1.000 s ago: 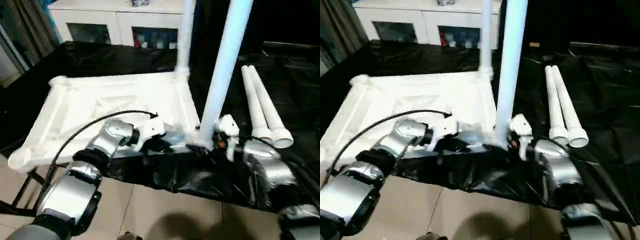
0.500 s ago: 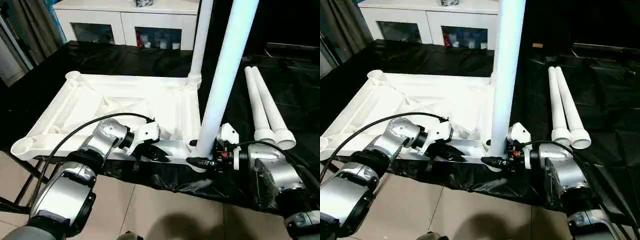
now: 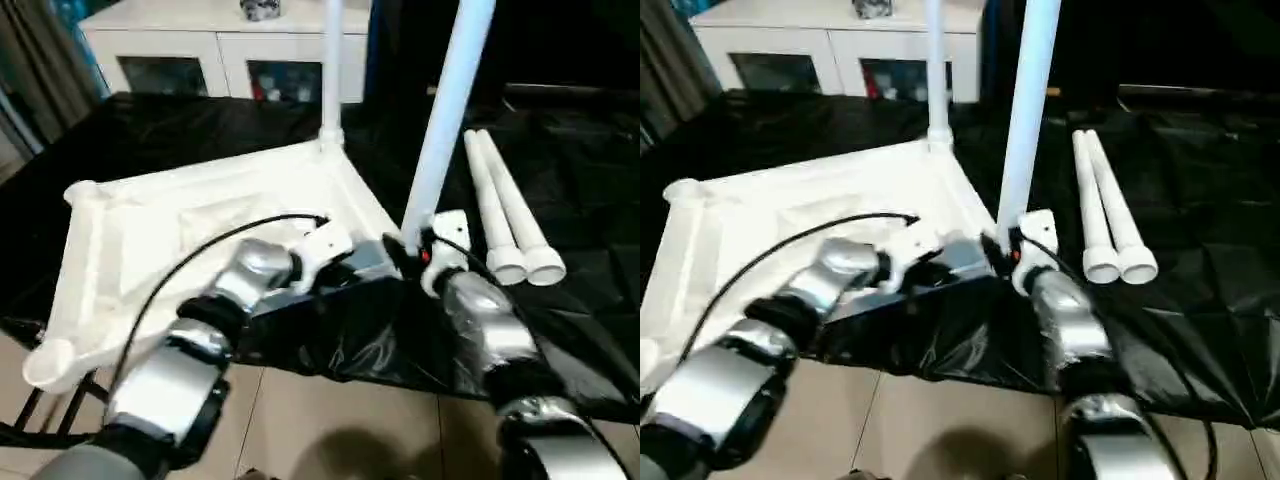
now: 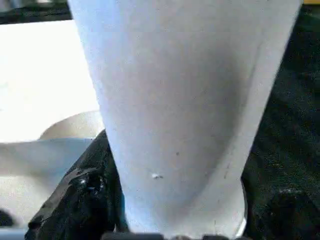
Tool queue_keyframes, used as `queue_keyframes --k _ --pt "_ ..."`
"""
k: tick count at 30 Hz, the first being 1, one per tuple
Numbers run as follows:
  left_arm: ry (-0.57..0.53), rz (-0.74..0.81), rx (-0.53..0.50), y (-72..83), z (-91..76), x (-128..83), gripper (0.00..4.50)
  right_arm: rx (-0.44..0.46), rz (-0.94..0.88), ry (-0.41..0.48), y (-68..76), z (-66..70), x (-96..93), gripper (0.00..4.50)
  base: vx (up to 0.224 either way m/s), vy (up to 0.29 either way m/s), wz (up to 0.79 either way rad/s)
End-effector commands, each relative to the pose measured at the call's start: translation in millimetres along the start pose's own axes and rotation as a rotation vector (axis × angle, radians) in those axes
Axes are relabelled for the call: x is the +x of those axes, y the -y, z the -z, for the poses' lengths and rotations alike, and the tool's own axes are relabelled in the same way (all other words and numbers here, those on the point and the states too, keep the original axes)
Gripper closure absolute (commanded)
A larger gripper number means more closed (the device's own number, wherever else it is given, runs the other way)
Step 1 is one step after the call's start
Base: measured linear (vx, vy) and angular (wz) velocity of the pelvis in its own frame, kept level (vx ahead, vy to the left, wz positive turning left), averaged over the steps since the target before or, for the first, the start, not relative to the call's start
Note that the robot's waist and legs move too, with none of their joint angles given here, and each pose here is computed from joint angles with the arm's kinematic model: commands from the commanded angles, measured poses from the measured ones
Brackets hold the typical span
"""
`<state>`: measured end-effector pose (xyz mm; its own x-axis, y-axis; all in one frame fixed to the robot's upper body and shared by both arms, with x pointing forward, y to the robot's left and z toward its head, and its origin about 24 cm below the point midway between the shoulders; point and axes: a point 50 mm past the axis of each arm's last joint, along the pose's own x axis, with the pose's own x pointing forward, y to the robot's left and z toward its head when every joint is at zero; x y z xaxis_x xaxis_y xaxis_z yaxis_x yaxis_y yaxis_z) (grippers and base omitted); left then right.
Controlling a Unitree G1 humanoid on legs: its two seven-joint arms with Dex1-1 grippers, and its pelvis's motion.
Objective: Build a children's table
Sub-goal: Rotate leg to tighten
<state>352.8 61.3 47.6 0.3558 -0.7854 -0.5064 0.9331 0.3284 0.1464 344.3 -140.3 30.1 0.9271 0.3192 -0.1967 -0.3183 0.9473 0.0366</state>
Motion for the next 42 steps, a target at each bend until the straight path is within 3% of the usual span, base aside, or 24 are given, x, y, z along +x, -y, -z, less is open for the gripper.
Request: queue_keyframes --k 1,4,7,12,21,22,28,33,36,42 --pt "0.029 -0.011 0.056 2.1 -14.8 7.9 4.50 -0.016 -0.129 0.009 -29.3 1.2 6.9 1.09 0.000 0.000 0.00" --pt "0.032 0.009 0.073 3.4 -14.0 7.3 4.50 0.012 -0.165 0.019 -29.5 0.3 6.0 0.90 0.000 0.000 0.00" --pt "0.029 0.044 0.107 2.8 -9.5 1.5 4.50 -0.015 -0.240 0.024 -21.5 -1.9 0.7 0.61 0.000 0.000 0.00" --pt "0.048 0.177 0.142 3.9 -0.4 -13.2 4.50 -0.072 -0.473 -0.029 -6.0 0.3 -15.3 0.61 0.000 0.000 0.00" --pt "0.018 0.359 0.152 6.7 11.8 -30.4 4.50 -0.152 -0.861 -0.135 -2.7 4.9 -45.7 0.61 0.000 0.000 0.00" --pt "0.018 0.372 0.151 6.8 12.4 -31.7 4.50 -0.160 -0.884 -0.140 -2.4 5.0 -47.8 0.86 0.000 0.000 0.00" --pt "0.000 0.460 0.153 12.0 17.0 -34.5 4.50 -0.150 -1.005 -0.206 -4.5 7.8 -58.2 1.39 0.000 0.000 0.00" --pt "-0.006 0.449 0.155 11.7 17.2 -33.9 4.50 -0.136 -0.996 -0.202 -7.6 8.3 -57.1 1.76 0.000 0.000 0.00" --pt "0.014 0.357 0.130 6.7 12.3 -29.4 4.50 -0.097 -0.854 -0.158 -6.3 8.2 -48.1 1.81 0.000 0.000 0.00" --pt "0.019 0.089 0.044 -4.8 -5.6 -9.6 4.50 -0.015 -0.311 -0.077 5.3 10.6 -18.9 1.83 0.000 0.000 0.00"
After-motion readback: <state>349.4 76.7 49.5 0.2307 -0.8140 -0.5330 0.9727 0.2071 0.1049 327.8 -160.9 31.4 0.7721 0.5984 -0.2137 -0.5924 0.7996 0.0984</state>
